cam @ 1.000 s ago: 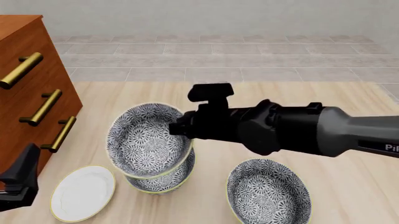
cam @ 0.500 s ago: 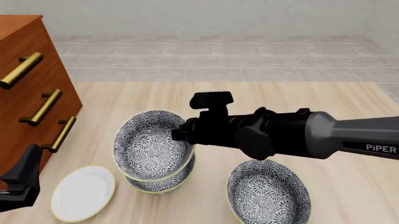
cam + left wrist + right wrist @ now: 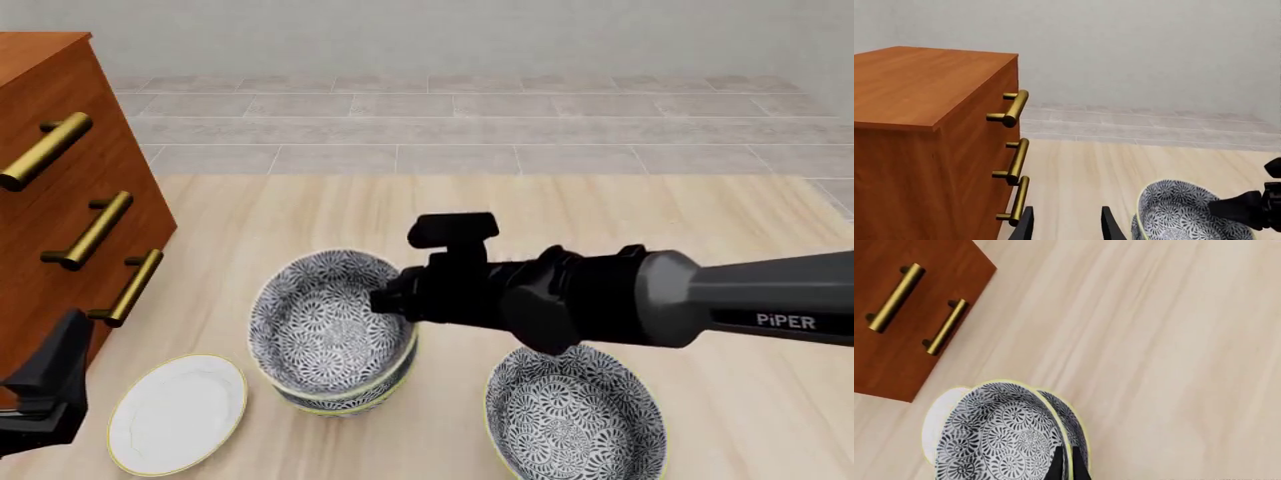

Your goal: Stack the bowl at the front on the bowl in the middle.

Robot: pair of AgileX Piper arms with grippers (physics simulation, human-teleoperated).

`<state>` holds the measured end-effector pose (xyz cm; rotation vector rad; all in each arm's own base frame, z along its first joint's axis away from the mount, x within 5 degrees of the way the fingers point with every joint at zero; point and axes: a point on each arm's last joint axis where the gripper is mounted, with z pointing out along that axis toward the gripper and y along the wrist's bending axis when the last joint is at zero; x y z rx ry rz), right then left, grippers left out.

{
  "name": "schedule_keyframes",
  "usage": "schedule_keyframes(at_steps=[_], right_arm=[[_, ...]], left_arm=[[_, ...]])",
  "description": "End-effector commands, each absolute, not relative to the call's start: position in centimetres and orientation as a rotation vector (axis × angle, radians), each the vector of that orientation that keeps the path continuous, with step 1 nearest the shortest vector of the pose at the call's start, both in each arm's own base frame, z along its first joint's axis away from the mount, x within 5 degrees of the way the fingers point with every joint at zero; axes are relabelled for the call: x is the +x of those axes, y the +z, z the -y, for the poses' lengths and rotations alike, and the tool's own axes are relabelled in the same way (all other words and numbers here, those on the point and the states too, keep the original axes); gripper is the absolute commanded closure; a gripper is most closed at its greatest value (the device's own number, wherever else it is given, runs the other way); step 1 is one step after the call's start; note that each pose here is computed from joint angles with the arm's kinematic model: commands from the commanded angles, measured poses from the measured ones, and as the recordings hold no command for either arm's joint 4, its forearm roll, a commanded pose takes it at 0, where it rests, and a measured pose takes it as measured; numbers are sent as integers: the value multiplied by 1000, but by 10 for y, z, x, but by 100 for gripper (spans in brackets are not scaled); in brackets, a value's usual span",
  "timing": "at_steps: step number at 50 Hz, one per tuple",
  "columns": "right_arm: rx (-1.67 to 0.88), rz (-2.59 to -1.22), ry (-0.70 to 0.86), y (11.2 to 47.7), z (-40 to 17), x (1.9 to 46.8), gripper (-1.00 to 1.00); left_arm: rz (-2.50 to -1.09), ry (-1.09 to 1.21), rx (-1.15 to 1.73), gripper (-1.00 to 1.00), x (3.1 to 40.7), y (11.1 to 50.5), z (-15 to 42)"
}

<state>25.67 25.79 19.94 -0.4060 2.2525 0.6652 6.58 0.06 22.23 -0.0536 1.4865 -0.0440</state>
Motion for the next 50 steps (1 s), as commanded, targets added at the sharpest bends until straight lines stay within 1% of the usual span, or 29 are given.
schedule_keyframes(at_steps=[1,33,34,50], right_arm=[[-358,-2266,683,194,-257,257,100],[-358,-2278,686,187,-258,254,100],[-361,-2276,686,189,-257,253,-100],[-369,-2276,693,188,-261,252,-100]], left_arm=[[-1488,-45,-54,-100,66,222,-1],[-1489,-49,-52,-100,71,224,0],[-1490,-50,-52,-100,71,224,0],[-1490,-53,-51,-100,70,224,0]])
